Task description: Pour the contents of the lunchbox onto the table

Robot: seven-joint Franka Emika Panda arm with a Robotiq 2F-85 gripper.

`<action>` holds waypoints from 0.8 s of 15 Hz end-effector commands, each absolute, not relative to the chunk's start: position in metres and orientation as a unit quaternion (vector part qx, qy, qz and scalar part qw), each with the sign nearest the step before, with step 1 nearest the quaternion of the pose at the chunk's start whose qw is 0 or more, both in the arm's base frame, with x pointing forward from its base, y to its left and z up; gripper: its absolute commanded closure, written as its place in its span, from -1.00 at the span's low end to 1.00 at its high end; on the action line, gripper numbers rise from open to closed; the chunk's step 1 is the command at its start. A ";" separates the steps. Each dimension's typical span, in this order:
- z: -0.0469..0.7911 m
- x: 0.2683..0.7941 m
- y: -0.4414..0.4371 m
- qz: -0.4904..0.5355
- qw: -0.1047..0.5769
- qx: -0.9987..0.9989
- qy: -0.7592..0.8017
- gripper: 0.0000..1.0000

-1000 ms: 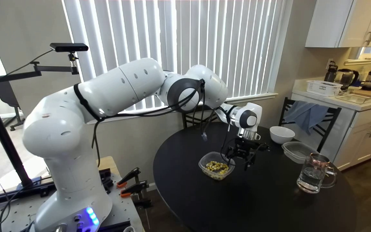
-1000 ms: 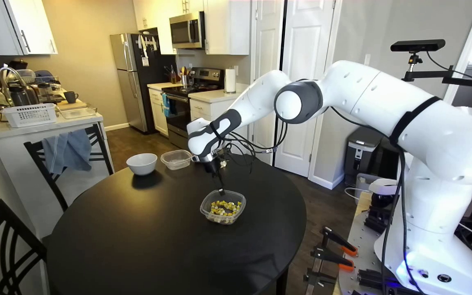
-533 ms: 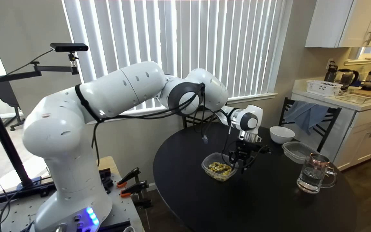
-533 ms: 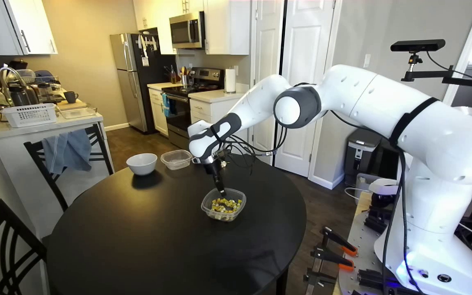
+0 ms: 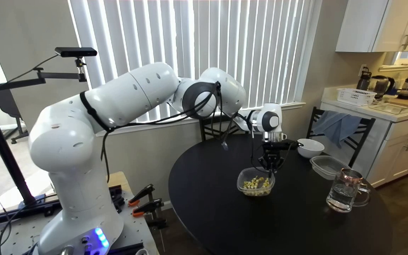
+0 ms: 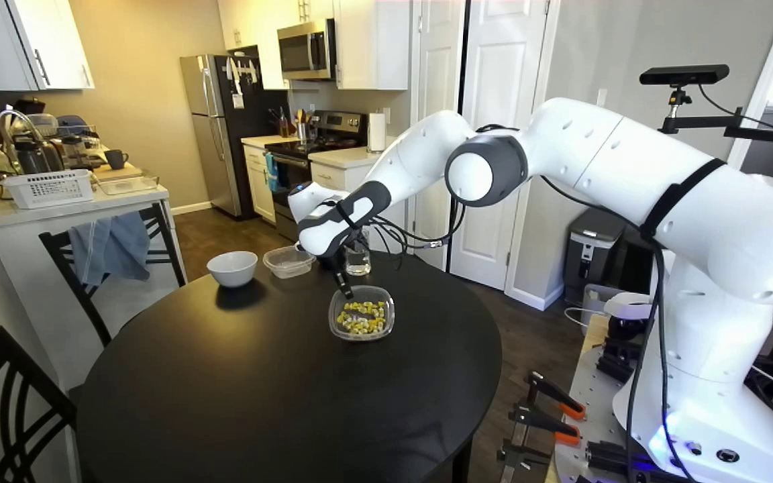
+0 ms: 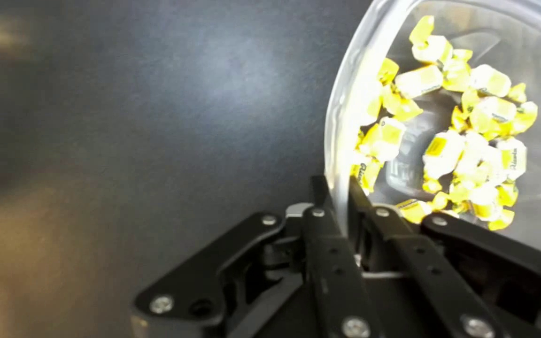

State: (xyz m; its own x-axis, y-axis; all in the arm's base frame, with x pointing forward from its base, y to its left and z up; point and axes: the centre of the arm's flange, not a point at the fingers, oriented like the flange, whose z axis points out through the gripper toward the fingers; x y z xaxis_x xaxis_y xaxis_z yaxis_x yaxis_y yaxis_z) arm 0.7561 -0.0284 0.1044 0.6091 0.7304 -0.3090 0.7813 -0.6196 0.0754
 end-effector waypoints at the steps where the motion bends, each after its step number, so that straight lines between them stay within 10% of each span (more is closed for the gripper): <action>1: 0.142 0.747 0.003 -0.093 0.186 0.863 0.461 0.97; 12: 0.149 0.758 0.056 0.049 0.430 0.788 0.438 0.97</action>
